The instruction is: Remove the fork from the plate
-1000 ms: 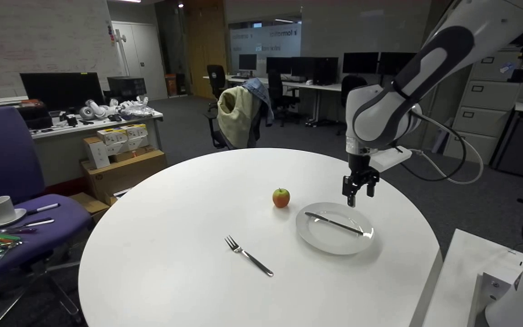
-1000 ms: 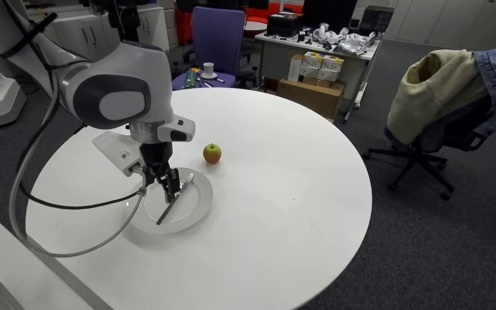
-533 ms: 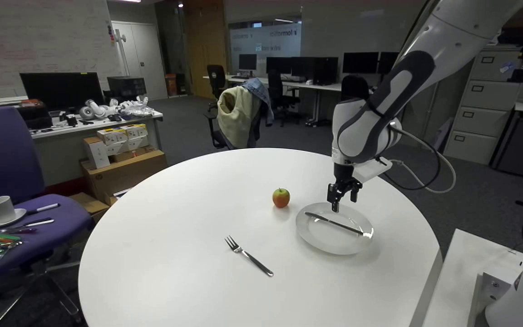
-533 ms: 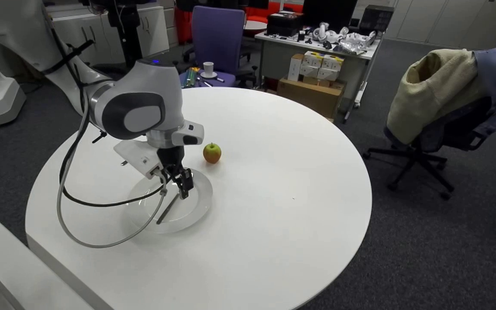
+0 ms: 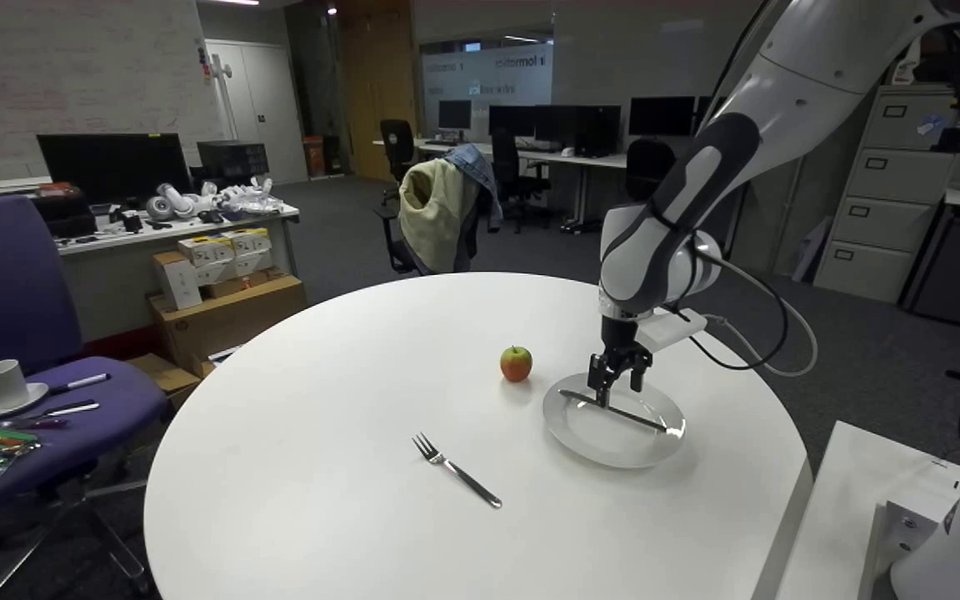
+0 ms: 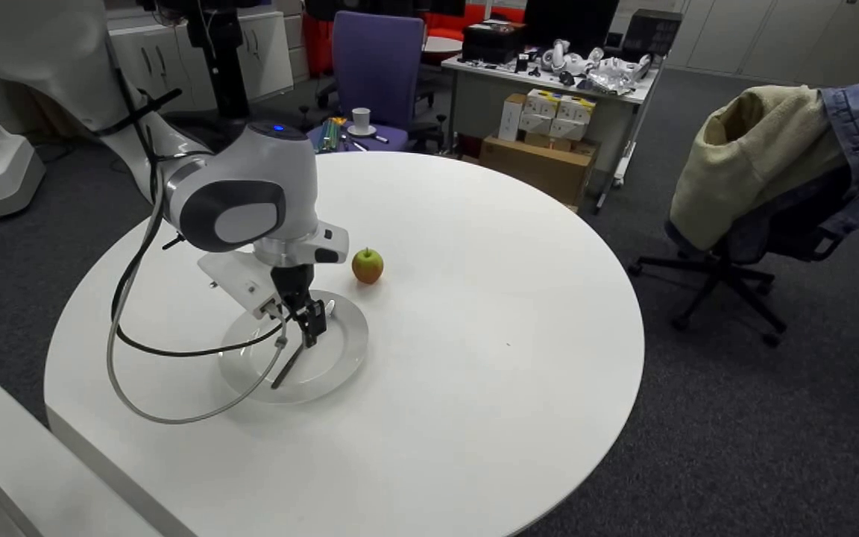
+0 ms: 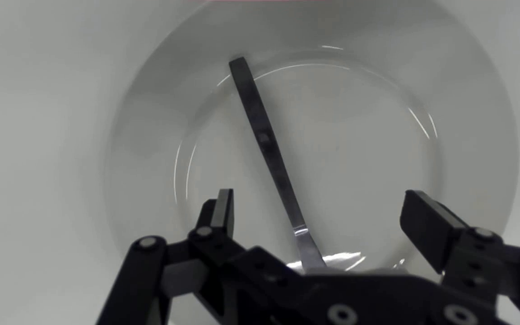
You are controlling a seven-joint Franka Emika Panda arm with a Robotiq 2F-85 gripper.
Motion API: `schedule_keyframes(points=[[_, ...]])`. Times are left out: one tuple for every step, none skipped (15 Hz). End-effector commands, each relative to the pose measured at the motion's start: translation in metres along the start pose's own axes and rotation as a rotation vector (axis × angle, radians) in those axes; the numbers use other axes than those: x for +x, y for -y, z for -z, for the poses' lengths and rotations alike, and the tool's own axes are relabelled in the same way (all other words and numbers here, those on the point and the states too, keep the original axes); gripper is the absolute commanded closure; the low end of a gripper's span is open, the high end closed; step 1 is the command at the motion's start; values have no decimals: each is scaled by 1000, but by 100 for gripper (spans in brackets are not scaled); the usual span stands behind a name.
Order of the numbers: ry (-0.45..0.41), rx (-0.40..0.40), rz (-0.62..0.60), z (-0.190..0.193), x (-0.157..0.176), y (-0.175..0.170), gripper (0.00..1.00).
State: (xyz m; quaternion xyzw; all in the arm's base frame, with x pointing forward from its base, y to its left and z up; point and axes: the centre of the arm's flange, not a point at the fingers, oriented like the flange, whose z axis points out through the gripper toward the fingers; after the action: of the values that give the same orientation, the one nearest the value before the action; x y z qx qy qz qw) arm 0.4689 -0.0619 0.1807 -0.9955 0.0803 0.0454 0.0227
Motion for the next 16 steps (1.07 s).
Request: schedule_keyframes(points=[[5, 5, 37, -10, 4, -7, 0], [16, -1, 53, -13, 3, -9, 0], [25, -7, 66, -16, 2, -10, 0], [34, -13, 80, -19, 1, -11, 0], [40, -15, 90, -20, 1, -12, 0], [45, -17, 100, -22, 1, -13, 0], [50, -19, 111, -23, 1, -13, 0], [53, -23, 121, -24, 1, -14, 0], [54, -25, 129, -24, 1, -15, 0], [53, -25, 136, -23, 2, -15, 0], [53, -26, 140, -22, 3, -16, 0], [51, -27, 144, -21, 4, -17, 25], [51, -29, 150, -20, 4, -18, 26], [49, -28, 149, -19, 5, -19, 32], [46, -27, 147, -18, 5, -21, 40], [44, -26, 146, -18, 5, -23, 47]])
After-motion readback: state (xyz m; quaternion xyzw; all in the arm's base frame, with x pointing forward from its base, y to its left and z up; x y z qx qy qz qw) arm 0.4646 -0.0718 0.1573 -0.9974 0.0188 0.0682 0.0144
